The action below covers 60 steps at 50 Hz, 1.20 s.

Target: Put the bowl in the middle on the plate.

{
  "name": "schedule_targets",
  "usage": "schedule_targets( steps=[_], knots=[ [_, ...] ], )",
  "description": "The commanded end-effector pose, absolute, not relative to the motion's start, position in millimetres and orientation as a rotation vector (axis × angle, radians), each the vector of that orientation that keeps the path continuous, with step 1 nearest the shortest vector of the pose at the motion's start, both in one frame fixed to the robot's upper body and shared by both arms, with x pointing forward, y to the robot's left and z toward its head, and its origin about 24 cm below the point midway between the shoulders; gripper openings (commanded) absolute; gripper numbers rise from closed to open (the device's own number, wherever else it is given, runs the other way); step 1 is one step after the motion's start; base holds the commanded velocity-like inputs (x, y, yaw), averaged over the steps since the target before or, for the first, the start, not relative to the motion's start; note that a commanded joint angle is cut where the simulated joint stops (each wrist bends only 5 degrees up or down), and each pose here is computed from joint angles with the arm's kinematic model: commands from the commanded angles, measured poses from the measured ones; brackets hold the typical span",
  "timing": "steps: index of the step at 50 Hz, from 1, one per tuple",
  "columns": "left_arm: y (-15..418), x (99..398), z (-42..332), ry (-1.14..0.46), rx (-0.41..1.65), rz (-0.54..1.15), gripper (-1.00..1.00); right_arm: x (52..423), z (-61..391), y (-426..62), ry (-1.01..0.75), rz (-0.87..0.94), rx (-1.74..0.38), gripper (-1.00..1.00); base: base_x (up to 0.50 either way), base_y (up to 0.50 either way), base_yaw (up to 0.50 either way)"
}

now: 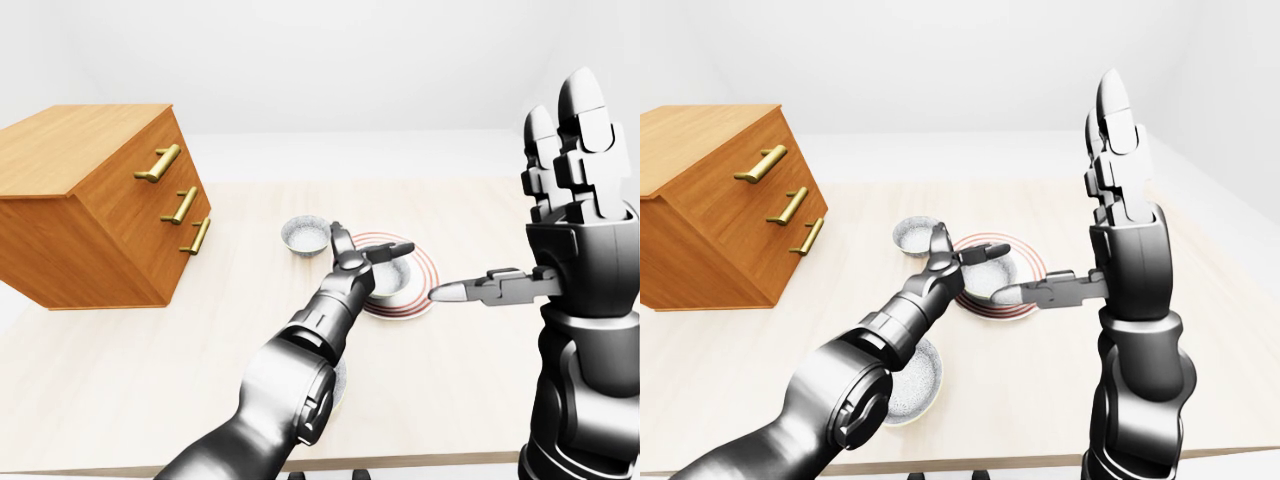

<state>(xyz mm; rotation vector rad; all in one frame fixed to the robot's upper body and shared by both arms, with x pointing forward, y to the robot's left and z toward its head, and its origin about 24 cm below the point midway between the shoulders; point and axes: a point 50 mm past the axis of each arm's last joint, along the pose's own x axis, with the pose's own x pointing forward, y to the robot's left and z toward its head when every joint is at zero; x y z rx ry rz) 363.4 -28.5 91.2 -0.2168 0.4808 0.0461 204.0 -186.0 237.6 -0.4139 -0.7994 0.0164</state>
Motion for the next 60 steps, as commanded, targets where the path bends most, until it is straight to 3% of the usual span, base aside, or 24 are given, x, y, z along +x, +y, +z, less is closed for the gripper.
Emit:
schedule_targets(
  steps=[1, 14, 16, 19, 24, 34, 43, 60],
  knots=[
    [-29, 364, 94, 0.469, -0.208, 0.043, 1.00, 203, 237, -187, -0.797, 0.014, -0.414, 1.00, 0.00, 0.00, 0.00],
    [-25, 373, 110, 0.414, -0.209, 0.046, 1.00, 203, 237, -187, -0.795, 0.013, -0.411, 1.00, 0.00, 0.00, 0.00],
    [-29, 375, 118, 0.367, -0.181, -0.020, 1.00, 203, 237, -187, -0.795, 0.013, -0.410, 1.00, 0.00, 0.00, 0.00],
    [-47, 375, 139, 0.270, -0.184, -0.264, 1.00, 203, 237, -187, -0.796, 0.015, -0.409, 1.00, 0.00, 0.00, 0.00],
    [-44, 382, 165, 0.169, -0.200, -0.319, 1.00, 201, 239, -187, -0.807, 0.014, -0.413, 1.00, 0.00, 0.00, 0.00],
    [-11, 397, 223, -0.061, -0.277, -0.314, 1.00, 203, 237, -187, -0.801, 0.013, -0.406, 1.00, 0.00, 0.00, 0.00],
    [27, 391, 269, -0.297, -0.358, -0.269, 1.00, 202, 240, -185, -0.816, 0.018, -0.407, 1.00, 0.00, 0.00, 0.00],
    [69, 357, 299, -0.564, -0.411, -0.210, 1.00, 196, 248, -183, -0.864, 0.023, -0.424, 1.00, 0.00, 0.00, 0.00]
  ],
)
